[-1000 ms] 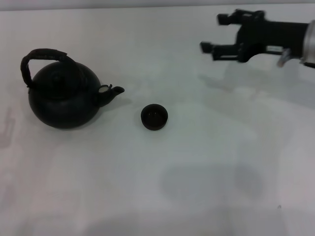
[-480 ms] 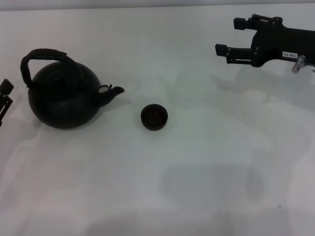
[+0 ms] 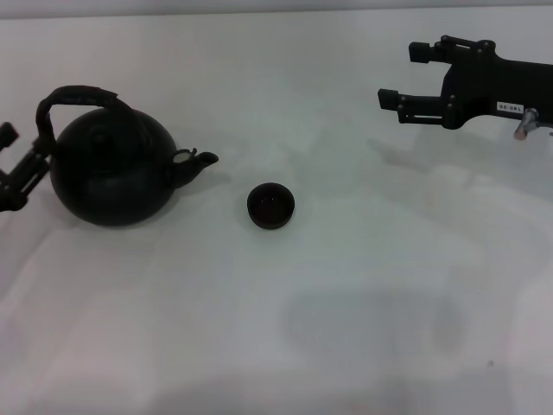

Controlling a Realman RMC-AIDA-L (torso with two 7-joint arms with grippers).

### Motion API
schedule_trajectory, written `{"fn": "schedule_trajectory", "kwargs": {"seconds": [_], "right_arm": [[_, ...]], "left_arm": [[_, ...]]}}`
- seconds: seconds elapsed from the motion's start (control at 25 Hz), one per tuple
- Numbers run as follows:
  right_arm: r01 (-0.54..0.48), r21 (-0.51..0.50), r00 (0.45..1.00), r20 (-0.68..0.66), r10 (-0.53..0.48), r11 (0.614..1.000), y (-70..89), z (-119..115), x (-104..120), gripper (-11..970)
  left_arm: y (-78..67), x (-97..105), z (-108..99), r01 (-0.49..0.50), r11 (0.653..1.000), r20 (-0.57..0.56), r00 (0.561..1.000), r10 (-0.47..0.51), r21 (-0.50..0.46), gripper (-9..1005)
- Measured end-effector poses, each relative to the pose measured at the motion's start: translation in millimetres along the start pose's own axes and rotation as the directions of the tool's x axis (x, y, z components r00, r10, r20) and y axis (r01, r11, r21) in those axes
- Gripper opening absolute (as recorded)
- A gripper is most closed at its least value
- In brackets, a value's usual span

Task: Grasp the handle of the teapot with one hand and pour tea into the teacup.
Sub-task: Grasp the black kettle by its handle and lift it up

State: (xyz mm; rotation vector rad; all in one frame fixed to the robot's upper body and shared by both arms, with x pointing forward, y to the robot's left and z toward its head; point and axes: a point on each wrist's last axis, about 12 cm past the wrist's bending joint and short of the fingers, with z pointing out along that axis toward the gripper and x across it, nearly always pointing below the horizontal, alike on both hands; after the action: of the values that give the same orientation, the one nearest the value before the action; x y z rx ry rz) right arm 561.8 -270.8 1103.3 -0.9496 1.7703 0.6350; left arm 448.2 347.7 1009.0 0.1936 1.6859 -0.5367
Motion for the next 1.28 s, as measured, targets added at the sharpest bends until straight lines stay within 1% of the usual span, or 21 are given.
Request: {"fn": "schedule_trajectory", "kwargs": {"seconds": [0.2,0.56,0.76,1.08,1.28], "right_arm": [[0.003,0.0,1.0,0.0,-0.003,1.0,0.0,0,0,856],[-0.001,0.013,1.0,0.001,0.001,1.0,-2.0,-2,3,855],[-0.001,0.012,1.0,0.001,0.001,1.0,-1.9,-2,3,855],[-0.004,0.013,1.0,-0.001,0.004,1.0,-1.9,-2,4,852],[-0.006,0.021,1.0,-0.003,0.006,1.0,-3.3,-2,6,850]], "left_arm": [[1.1,-2,11,0.002,1.0,-0.046,0.999,0.0,0.028,611],[6.9,-6,20,0.011,1.0,-0.061,0.998,-0.011,-0.009,610],[7.9,-9,26,0.019,1.0,-0.068,0.997,-0.02,-0.005,607],[5.9,-11,38,0.021,1.0,-0.095,0.995,-0.018,0.021,534],[-1.8,-6,42,0.029,0.999,-0.092,0.995,-0.026,0.03,489]]}}
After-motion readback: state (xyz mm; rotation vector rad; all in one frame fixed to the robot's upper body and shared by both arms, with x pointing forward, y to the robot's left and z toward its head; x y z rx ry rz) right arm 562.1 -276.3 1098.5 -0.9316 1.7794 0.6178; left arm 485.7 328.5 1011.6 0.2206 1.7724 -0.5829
